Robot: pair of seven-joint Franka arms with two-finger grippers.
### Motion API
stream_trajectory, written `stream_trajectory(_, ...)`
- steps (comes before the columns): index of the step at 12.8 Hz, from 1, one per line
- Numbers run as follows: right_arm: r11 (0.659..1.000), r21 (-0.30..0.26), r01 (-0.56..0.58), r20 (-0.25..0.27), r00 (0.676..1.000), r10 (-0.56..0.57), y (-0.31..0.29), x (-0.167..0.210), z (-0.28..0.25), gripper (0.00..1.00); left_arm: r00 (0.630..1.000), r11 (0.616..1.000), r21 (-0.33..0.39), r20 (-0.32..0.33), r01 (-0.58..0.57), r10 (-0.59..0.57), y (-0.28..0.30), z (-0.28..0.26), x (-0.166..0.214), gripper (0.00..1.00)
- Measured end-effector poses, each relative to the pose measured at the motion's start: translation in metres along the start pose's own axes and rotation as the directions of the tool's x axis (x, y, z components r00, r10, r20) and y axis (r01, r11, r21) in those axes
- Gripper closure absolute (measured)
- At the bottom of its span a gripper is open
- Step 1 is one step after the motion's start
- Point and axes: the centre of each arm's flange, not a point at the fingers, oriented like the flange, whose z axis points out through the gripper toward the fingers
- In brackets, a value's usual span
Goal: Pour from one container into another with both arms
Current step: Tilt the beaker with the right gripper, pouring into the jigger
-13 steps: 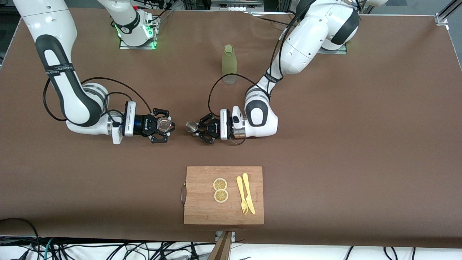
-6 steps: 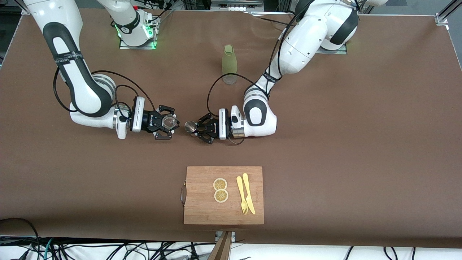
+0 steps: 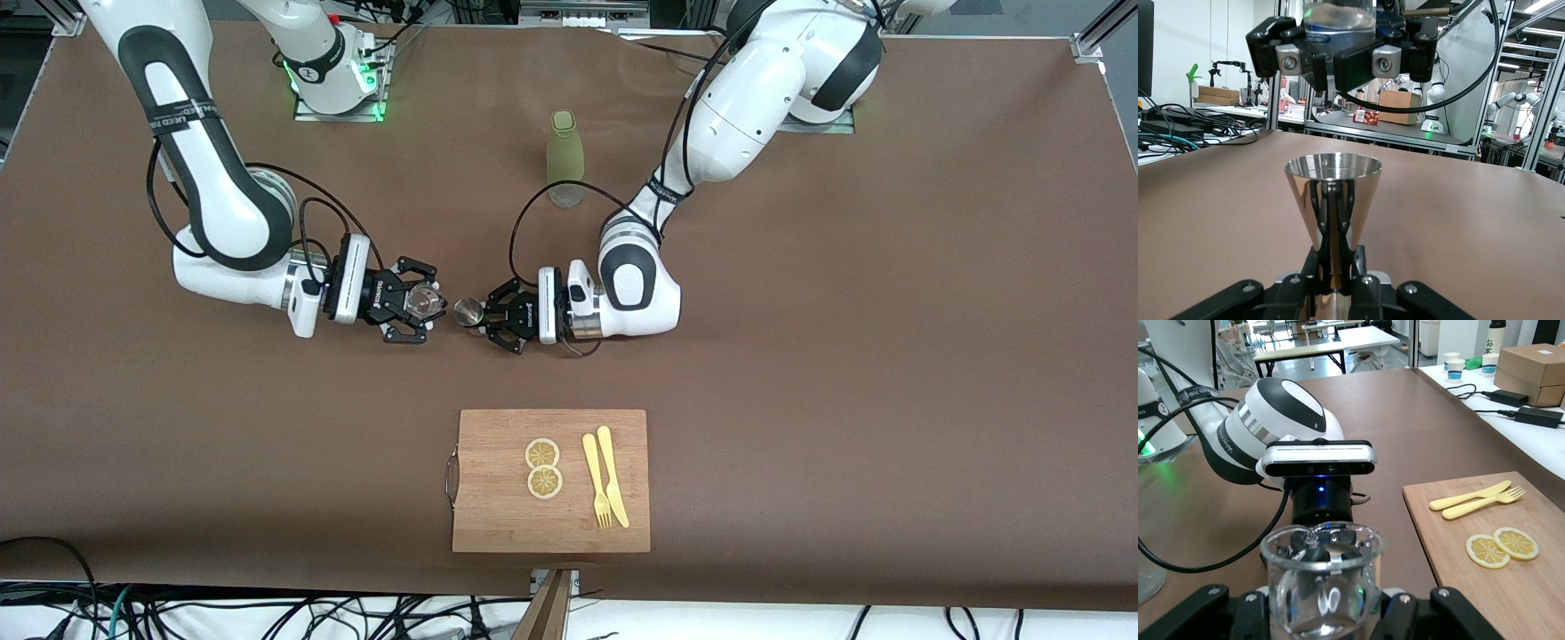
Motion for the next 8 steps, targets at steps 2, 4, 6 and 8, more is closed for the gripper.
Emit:
stream_trajectory(2, 1.000, -0.020, 0.021, 0.040, 0.999, -0.020, -0.0003, 0.0018, -0.0004, 0.85, 1.000, 1.000, 0.001, 0.001, 0.000, 0.000, -0.0001, -0.0001, -0.0007, 0.79)
stream_trajectory(4, 0.999, -0.026, 0.039, 0.069, 0.997, -0.037, -0.0015, 0.0031, 0.0005, 0.85, 1.000, 1.000, 0.001, 0.002, 0.002, -0.002, 0.0000, -0.0001, -0.0020, 0.79)
stream_trajectory(6, 0.998, -0.042, 0.047, 0.092, 0.995, -0.043, -0.0045, 0.0039, 0.0023, 0.85, 1.000, 1.000, 0.002, 0.004, 0.002, -0.002, -0.0002, -0.0004, -0.0031, 0.79)
stream_trajectory(8, 0.997, -0.052, 0.058, 0.111, 0.993, -0.052, -0.0089, 0.0074, 0.0054, 0.85, 1.000, 1.000, 0.002, 0.005, 0.002, -0.002, -0.0005, -0.0007, -0.0037, 0.79)
